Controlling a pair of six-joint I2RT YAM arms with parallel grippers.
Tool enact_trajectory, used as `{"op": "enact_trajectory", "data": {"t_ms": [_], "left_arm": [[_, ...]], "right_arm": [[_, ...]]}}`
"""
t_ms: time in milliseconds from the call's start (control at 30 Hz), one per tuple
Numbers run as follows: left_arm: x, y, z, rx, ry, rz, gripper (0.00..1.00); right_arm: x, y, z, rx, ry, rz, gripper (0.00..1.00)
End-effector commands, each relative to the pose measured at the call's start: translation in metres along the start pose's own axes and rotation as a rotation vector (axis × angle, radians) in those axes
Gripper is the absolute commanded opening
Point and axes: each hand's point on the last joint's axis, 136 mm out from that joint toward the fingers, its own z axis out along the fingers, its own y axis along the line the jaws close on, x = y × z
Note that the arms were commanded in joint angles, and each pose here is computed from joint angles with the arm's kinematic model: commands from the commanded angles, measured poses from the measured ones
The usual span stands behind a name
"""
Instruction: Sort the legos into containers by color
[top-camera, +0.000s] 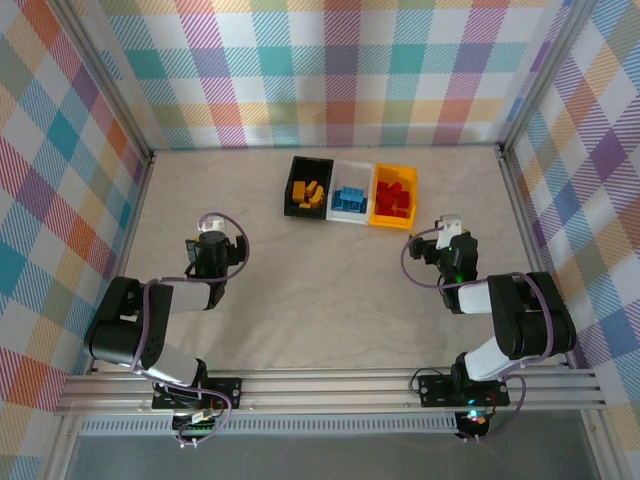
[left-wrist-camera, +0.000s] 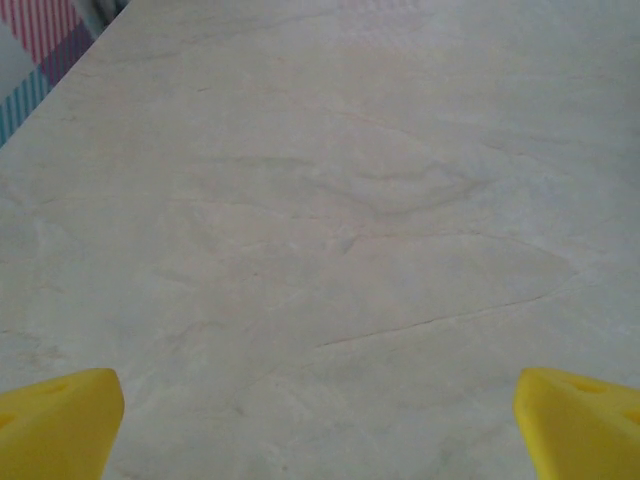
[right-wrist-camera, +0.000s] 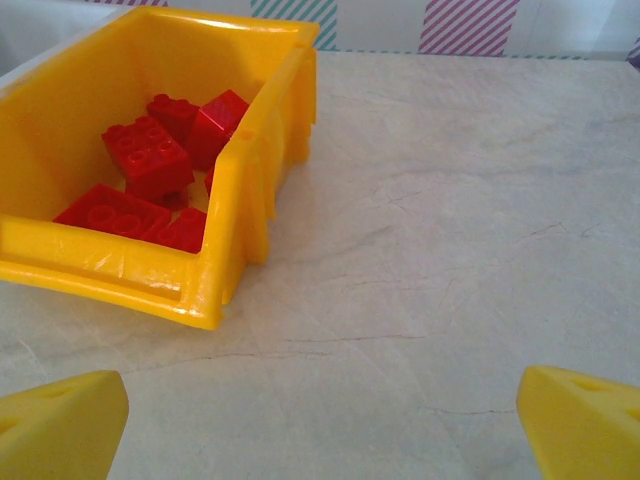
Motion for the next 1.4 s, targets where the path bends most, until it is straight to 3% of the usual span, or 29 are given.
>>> {"op": "enact_trajectory", "data": {"t_ms": [0,233,433,700,1367], "left_arm": [[-0.018,0.000,0.000,0.024,-0.084,-0.028,1.00],[-0.018,0.001,-0.003,0.025,-0.098,-0.033,1.00],[-0.010,-0.006,-0.009,0.060,-0.178,-0.022,1.00],[-0.006,0.013,0.010,0.025,-0.067,-0.110,1.00],[-0.006,0.014,0.010,0.030,-0.067,-0.114,1.00]], "right_arm": [[-0.010,0.001,0.004,-0.019,-0.019,0.025,1.00],[-0.011,0.000,0.004,-0.022,-0.016,0.029,1.00],[-0.011,-0.001,0.004,-0.016,-0.021,0.029,1.00],[-0.011,-0.002,0.004,-0.014,-0.020,0.029,1.00],[-0.010,-0.009,0.009,-0.040,0.021,0.086,1.00]]}}
